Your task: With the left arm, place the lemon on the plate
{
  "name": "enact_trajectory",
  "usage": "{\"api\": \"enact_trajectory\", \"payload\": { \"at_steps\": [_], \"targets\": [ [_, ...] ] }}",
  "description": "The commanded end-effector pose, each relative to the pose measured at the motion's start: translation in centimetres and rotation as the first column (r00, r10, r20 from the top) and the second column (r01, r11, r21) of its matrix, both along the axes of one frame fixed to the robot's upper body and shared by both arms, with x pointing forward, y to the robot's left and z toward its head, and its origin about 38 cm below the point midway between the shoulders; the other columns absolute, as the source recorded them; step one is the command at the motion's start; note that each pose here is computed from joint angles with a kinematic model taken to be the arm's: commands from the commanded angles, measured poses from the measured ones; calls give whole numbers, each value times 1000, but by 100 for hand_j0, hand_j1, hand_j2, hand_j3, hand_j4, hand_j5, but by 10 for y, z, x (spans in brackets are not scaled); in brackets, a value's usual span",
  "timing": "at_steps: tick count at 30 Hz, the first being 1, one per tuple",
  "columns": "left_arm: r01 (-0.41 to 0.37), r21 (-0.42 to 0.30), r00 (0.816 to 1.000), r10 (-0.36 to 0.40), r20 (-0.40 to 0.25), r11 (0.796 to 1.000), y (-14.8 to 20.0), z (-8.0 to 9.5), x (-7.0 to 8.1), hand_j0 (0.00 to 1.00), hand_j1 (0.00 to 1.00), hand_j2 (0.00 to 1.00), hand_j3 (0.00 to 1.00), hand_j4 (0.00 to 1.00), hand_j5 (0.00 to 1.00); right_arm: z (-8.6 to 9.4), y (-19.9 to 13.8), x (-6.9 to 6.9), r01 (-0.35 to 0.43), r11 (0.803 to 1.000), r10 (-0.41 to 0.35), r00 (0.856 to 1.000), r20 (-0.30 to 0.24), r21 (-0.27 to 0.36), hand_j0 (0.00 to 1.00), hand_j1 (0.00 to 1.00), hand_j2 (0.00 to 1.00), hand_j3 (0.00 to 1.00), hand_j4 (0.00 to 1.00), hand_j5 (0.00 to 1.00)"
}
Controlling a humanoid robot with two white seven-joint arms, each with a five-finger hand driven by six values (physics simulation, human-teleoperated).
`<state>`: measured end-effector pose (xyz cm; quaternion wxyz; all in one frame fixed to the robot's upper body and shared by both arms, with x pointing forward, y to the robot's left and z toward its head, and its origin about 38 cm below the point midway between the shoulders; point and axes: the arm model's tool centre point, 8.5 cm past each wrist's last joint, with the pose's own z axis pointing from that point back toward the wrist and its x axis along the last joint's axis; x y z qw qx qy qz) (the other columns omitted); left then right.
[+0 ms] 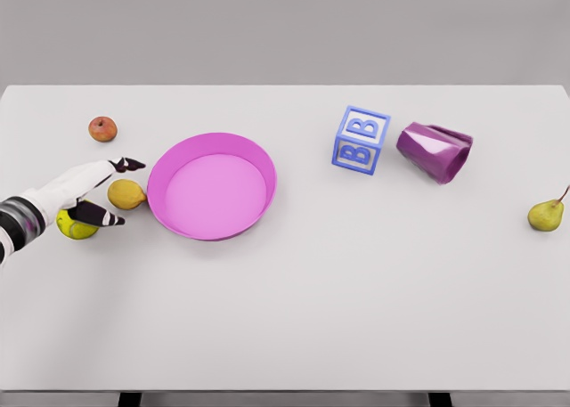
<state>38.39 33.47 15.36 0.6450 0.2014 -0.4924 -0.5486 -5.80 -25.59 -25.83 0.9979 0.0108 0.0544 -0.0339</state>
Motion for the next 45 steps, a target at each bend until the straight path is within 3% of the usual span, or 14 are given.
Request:
{"api": "enact_trajectory", "payload": {
  "at_steps": [1,27,33,45],
  "targets": [
    [-10,-8,1000,10,-11,1000,2,-5,1,88,88,88,88,88,88,0,0,0,0,1000,0,1000,-1,1,100,100,100,100,100,100],
    [-12,-9,1000,12,-25,1000,-1,-8,16,88,88,88,88,88,88,0,0,0,0,1000,0,1000,1,0,100,100,100,100,100,100],
    [-11,-14,1000,10,-24,1000,-3,-9,16,76,76,76,76,76,76,0,0,0,0,1000,0,1000,-1,1,100,100,100,100,100,100],
    [-10,-13,1000,10,-25,1000,-3,-9,16,70,70,70,70,70,70,0,0,0,0,1000,0,1000,-1,1,100,100,100,100,100,100]
  ]
}}
